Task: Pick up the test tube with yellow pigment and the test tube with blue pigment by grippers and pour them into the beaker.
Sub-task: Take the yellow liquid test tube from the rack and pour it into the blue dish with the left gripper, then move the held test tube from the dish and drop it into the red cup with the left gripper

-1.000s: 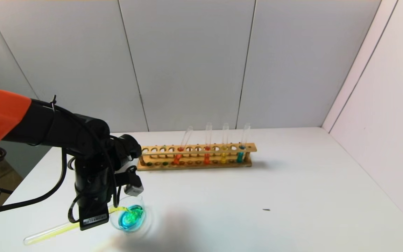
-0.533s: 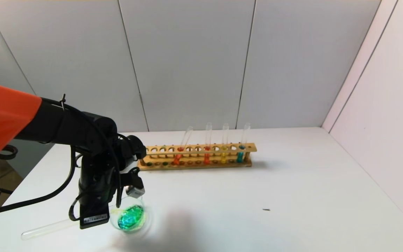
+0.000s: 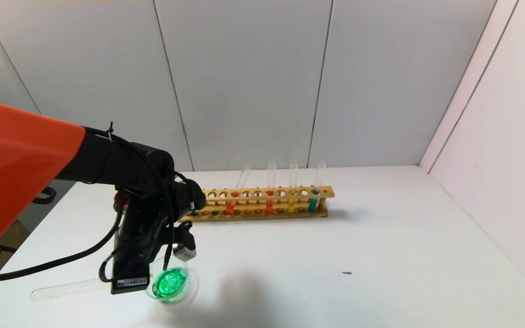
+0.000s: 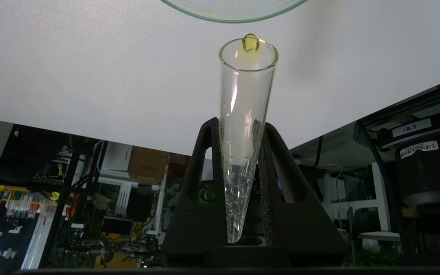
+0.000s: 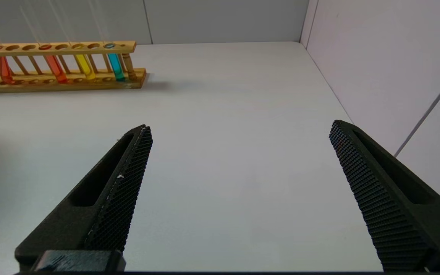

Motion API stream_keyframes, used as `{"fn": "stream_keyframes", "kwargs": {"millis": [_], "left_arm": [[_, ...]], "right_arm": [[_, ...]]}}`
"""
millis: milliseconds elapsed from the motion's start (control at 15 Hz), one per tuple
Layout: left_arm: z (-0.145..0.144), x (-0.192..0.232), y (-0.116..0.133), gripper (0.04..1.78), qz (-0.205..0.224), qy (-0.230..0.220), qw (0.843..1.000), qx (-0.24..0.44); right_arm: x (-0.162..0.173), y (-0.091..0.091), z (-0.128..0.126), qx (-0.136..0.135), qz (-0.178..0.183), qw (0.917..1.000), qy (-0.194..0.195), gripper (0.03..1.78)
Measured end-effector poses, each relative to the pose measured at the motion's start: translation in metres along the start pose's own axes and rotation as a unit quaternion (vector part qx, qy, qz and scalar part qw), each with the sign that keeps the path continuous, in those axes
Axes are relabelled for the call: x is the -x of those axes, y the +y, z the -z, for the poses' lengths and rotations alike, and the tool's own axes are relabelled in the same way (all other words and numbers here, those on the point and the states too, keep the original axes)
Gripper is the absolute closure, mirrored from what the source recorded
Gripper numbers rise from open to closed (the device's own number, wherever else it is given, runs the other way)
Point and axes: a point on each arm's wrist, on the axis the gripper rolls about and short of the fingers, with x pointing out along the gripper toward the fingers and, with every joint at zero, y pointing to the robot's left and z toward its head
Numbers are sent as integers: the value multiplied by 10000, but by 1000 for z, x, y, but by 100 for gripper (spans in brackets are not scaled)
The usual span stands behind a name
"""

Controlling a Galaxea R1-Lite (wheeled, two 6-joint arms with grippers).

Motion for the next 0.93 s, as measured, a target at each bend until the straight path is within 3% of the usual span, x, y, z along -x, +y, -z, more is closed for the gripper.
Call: {"fn": "stream_keyframes", "kwargs": {"millis": [333,933], "left_arm": [[-7,1,-1,152,-75,341,9991,-232],[-19,4,-3,152,-130,332,9988,-342]], "right_arm": [[0,0,0,0,2,10000,0,11],[0,0,0,0,4,10000,0,11]]}}
